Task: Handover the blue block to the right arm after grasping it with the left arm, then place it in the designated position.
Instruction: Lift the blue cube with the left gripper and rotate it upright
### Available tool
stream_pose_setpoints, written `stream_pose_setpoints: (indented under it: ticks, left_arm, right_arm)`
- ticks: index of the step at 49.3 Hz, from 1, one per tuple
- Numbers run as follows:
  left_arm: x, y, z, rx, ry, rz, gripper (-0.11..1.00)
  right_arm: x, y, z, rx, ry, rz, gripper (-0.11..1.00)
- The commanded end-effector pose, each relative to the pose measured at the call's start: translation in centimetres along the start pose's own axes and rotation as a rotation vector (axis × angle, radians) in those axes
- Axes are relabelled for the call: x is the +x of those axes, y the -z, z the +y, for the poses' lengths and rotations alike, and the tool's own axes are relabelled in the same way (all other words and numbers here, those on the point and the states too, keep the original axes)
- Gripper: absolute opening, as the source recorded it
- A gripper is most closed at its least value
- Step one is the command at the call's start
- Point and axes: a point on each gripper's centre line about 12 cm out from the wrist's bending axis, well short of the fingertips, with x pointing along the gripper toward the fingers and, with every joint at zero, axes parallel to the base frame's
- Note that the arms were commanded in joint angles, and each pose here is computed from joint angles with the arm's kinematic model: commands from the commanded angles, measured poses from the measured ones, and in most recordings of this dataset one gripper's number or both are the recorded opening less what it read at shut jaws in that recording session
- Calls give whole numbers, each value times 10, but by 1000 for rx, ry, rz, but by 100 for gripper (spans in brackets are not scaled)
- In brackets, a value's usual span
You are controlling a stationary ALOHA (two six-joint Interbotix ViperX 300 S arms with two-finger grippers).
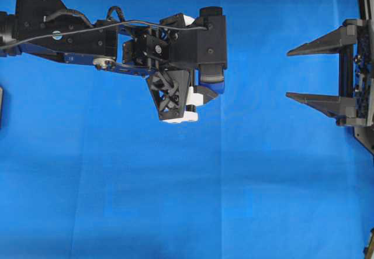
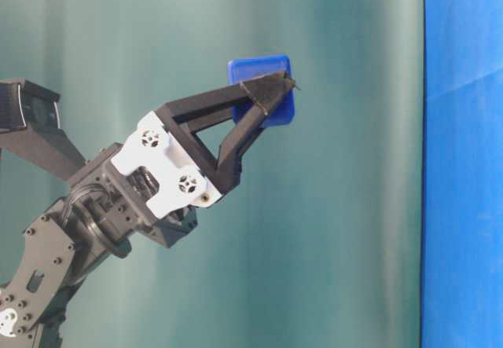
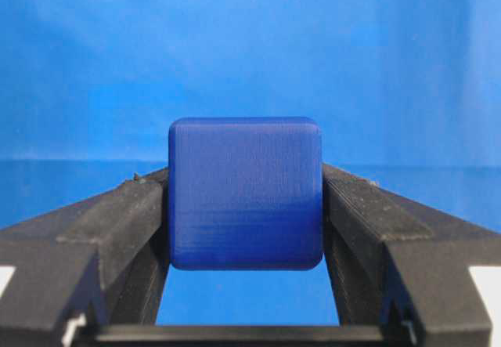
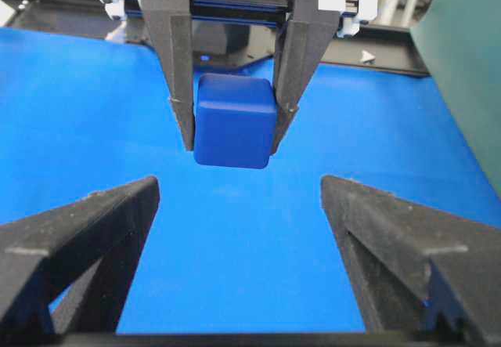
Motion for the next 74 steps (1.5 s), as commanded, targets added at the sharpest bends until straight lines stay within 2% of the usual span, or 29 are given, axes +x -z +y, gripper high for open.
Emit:
stream_pose_setpoints:
  ticks: [1, 61, 74]
  left_arm:
    - [-20, -17, 0, 3, -3, -63, 49]
    - [-20, -15, 1, -3, -4, -60, 49]
    - [-28, -5, 0, -10, -3, -160, 49]
  right_arm:
    - [2, -8, 0, 5, 2, -18, 98]
    - [2, -7, 0, 5, 2, -14, 98]
    - [3, -8, 0, 3, 2, -15, 98]
